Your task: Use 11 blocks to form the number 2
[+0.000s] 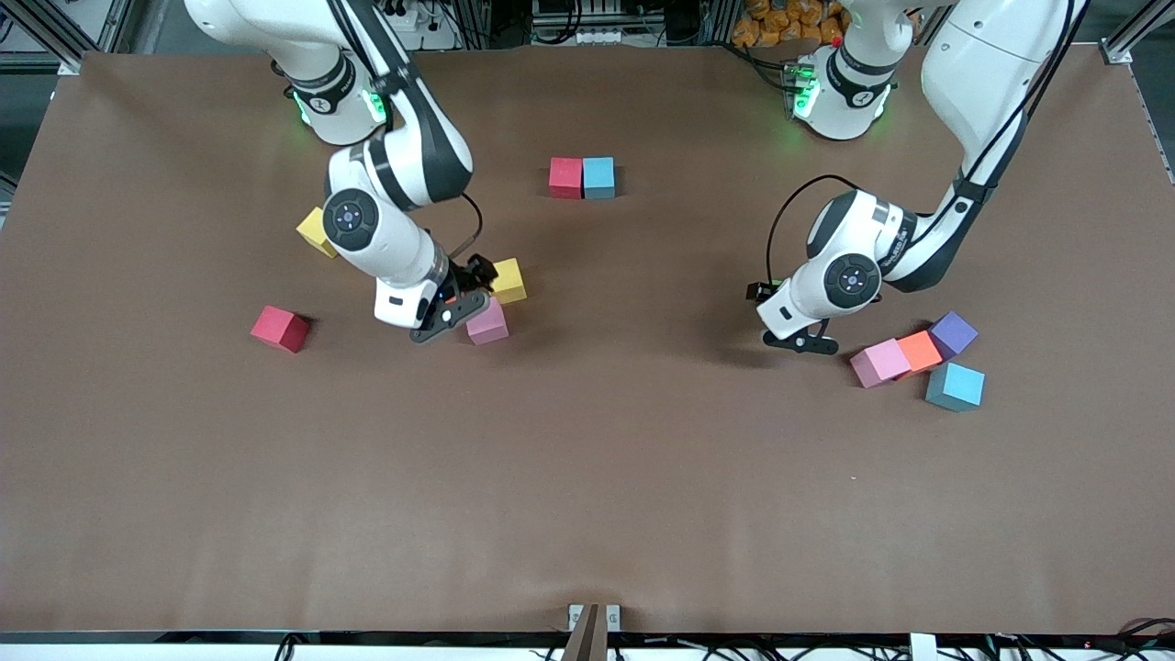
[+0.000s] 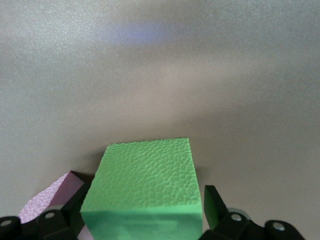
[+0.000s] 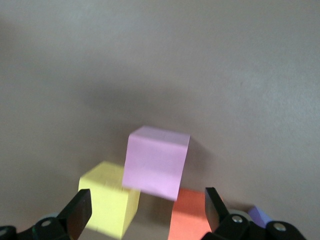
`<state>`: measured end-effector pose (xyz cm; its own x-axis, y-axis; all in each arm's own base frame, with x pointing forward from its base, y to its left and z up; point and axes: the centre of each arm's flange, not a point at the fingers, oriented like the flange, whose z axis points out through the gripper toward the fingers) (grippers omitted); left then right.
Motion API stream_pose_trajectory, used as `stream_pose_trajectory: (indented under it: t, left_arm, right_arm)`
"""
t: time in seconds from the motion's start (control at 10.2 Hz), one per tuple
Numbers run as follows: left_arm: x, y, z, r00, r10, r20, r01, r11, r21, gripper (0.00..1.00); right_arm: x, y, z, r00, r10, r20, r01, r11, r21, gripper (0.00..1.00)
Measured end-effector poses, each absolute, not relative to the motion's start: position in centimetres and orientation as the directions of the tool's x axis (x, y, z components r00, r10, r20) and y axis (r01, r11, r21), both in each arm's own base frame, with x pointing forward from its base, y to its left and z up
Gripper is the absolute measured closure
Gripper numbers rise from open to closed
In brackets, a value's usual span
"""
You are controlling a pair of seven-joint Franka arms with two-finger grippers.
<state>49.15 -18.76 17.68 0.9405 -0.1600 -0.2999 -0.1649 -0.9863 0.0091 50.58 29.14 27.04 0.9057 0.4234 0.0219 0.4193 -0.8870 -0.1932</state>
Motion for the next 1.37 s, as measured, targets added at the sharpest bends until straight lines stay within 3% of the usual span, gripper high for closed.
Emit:
stream_pose_trajectory:
  t: [0.1, 0.29, 0.78, 1.17, 1.37]
  left_arm:
    - [49.3, -18.8, 17.8, 0.941, -0.156, -0.299, -0.159, -0.987, 0.012, 0.09]
    - [49.4, -18.9, 17.9, 0.943, -0.144, -0.3, -0.145, -0.989, 0.021, 0.38]
    - [49.6, -20.9, 19.4, 0.942, -0.1, -0.319, -0.082, -0.994, 0.07, 0.43]
    - [45.4, -31.3, 21.6, 0.937, -0.149, -0.315, -0.128, -0.988, 0.086, 0.43]
    - [42.4, -37.7, 23.2, 0.948, -0.125, -0.292, -0.111, -0.992, 0.065, 0.44]
  right_arm:
    - [50.8, 29.5, 26.0, 0.92, 0.39, 0.049, 0.392, -0.903, -0.176, 0.0]
    - [50.5, 30.9, 24.3, 0.937, 0.341, 0.08, 0.35, -0.925, -0.146, 0.0]
    - [48.6, 31.3, 20.9, 0.945, 0.304, 0.121, 0.316, -0.944, -0.095, 0.0]
    - [48.0, 30.6, 20.0, 0.955, 0.268, 0.126, 0.28, -0.956, -0.086, 0.0]
    - [47.6, 31.1, 20.0, 0.959, 0.254, 0.126, 0.266, -0.96, -0.089, 0.1]
